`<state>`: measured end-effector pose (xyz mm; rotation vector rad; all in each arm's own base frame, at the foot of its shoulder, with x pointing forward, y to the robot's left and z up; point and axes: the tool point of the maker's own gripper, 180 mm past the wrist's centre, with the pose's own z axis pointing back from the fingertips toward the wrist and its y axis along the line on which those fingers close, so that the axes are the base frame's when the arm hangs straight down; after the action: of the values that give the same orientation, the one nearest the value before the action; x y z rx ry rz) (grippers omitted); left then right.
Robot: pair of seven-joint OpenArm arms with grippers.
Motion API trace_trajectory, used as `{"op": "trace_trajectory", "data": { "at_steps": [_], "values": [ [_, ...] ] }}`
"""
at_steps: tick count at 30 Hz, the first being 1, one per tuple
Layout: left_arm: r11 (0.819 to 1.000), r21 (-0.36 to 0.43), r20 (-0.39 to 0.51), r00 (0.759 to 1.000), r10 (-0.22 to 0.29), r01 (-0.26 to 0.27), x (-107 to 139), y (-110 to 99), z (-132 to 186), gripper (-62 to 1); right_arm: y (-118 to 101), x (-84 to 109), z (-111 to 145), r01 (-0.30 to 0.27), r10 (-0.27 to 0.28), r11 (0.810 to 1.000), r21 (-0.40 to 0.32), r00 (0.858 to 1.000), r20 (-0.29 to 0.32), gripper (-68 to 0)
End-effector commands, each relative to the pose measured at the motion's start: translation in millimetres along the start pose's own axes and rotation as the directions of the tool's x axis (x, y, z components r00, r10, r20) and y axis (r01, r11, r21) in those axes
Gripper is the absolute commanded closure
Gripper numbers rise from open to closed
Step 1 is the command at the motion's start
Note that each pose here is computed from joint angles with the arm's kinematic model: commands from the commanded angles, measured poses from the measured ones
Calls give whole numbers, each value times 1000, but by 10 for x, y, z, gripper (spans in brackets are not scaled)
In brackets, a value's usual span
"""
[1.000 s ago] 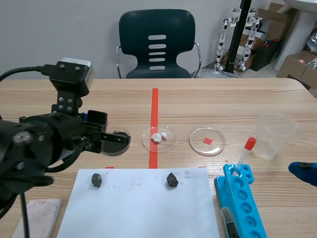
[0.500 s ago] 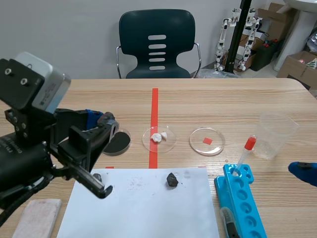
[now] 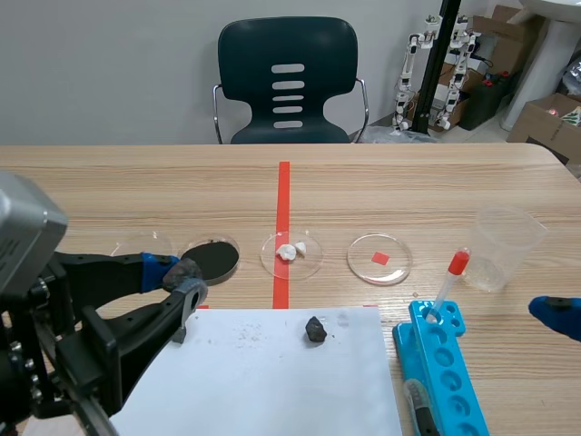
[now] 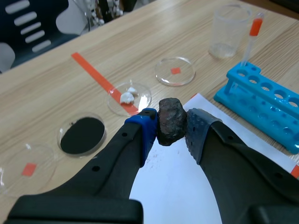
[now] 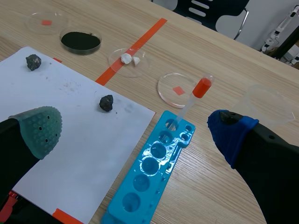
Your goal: Pick up the middle mineral with the left hand
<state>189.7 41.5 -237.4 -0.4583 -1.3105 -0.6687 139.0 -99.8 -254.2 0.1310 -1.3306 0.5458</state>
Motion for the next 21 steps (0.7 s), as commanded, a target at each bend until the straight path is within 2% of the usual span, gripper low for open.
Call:
{"op": "trace_trajectory", "data": {
  "at_steps": [1,7,21],
  "values": [
    [1000,-3,50,999,-9,9,98,-42,21,-70,-27,131,-35,-8,8,1000,-2,999,46,-679],
    [998,-28,113,992,-51,54,157,-188,139,-70,-28,131,-35,-8,8,1000,-2,999,46,-679],
    [998,-8,119,991,-55,56,151,-147,228,-70,-27,131,-35,-8,8,1000,-2,999,46,-679]
  ]
}}
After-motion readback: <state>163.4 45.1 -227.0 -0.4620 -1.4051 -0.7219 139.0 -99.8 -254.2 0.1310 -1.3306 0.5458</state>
